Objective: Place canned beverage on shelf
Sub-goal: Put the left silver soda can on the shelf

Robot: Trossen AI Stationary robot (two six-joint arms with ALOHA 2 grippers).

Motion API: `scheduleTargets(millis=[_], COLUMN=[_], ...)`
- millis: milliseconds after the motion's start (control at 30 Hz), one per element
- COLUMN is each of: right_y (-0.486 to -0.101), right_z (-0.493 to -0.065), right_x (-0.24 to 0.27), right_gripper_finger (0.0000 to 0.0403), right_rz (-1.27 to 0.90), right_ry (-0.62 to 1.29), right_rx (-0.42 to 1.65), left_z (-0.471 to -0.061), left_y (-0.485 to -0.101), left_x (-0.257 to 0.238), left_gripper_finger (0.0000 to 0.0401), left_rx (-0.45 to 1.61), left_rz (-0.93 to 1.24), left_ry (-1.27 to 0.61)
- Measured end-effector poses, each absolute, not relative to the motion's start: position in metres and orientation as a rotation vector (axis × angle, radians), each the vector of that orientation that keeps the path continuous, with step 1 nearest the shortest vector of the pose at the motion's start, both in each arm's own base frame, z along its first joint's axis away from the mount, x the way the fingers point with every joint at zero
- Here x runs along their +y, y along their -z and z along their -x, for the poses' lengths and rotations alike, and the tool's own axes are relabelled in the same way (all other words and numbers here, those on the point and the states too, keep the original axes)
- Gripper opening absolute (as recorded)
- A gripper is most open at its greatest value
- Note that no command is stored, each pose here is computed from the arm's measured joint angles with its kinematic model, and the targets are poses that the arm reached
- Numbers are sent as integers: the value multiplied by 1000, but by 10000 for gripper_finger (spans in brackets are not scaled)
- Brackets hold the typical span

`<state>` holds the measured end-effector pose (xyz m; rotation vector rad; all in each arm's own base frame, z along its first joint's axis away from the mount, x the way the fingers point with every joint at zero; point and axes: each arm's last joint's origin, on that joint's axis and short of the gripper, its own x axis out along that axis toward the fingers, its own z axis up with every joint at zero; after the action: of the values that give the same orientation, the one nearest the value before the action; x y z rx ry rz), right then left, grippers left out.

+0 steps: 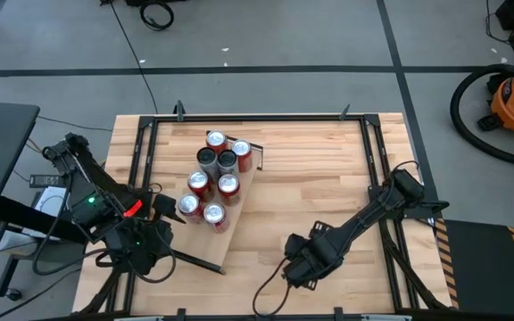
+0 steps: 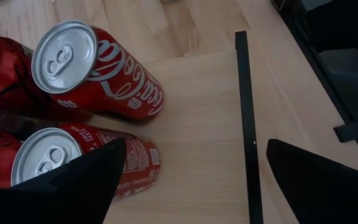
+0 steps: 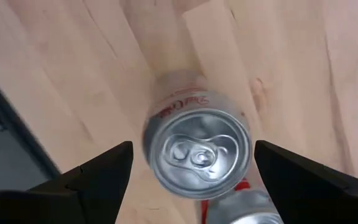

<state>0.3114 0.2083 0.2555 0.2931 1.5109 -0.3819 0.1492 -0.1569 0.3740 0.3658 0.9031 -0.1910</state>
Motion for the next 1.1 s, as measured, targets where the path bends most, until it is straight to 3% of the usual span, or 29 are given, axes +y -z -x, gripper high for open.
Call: scheduleTargets(millis=[333, 700, 833, 1100], right_y=[-239, -225, -238, -257], right_z=[-315, -324, -331, -331], right_x=[191, 143, 138, 153], right_gripper_finger=[346, 346, 346, 346], right_rz=[-290, -435, -376, -153], right_ry=[541, 899, 835, 479], right_rx=[1474, 1447, 1430, 1539], left_z=[-149, -149, -149, -149], left_y=[-374, -374, -374, -374], left_x=[-157, -157, -157, -157], left_gripper_finger=[400, 400, 400, 400], left_rx=[903, 902, 902, 904], left_rz=[-365, -364, -364, -347], left_ry=[191, 191, 191, 182])
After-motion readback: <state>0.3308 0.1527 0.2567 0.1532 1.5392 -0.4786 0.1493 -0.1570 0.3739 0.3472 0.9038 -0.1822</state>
